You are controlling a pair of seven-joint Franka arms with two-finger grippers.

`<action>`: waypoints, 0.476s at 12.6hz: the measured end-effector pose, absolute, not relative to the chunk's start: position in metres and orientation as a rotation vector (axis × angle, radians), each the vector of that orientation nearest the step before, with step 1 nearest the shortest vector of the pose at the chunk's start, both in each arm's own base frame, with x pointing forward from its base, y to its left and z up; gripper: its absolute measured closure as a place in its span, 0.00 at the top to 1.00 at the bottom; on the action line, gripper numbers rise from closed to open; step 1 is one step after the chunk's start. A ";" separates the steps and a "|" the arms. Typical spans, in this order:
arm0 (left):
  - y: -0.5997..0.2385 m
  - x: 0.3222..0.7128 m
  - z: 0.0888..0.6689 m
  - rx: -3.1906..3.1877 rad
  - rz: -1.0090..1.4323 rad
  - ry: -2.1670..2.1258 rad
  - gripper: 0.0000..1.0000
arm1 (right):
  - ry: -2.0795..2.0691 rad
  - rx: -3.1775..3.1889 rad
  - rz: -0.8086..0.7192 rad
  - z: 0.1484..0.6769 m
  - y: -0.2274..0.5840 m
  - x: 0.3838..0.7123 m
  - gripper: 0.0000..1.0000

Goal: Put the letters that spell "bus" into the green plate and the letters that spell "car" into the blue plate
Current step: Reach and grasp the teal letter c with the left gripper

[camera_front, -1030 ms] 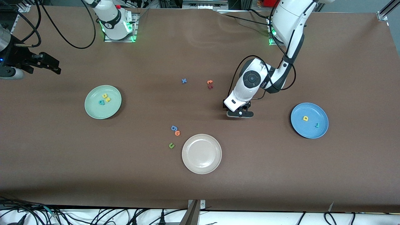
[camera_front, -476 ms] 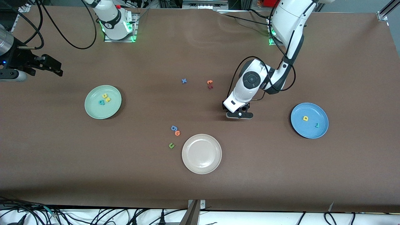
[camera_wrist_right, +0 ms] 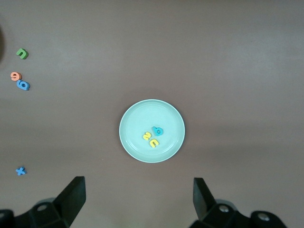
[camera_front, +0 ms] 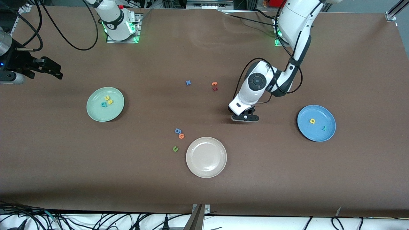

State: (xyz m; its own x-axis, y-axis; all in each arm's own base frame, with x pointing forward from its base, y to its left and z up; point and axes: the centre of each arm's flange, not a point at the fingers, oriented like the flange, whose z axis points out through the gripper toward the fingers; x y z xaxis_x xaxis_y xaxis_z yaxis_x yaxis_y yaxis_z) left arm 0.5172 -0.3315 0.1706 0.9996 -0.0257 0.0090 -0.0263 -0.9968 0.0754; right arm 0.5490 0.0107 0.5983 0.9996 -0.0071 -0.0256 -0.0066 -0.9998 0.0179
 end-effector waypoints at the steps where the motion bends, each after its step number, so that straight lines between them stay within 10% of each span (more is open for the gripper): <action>1: -0.332 0.517 0.171 3.065 0.013 -0.040 0.32 | -0.011 3.124 -0.040 0.598 0.010 0.549 1.00; 6: -0.329 0.521 0.173 3.066 0.026 -0.077 0.28 | -0.012 3.124 -0.042 0.598 0.010 0.549 1.00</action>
State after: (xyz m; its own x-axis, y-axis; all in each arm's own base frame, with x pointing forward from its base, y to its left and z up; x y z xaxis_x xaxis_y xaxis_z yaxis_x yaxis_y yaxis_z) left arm 0.5208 -0.3289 0.1733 0.9986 -0.0495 0.0187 -0.0507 -0.9959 0.0744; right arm 0.5492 0.0103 0.5979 0.9996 -0.0077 -0.0265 -0.0073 -0.9998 0.0178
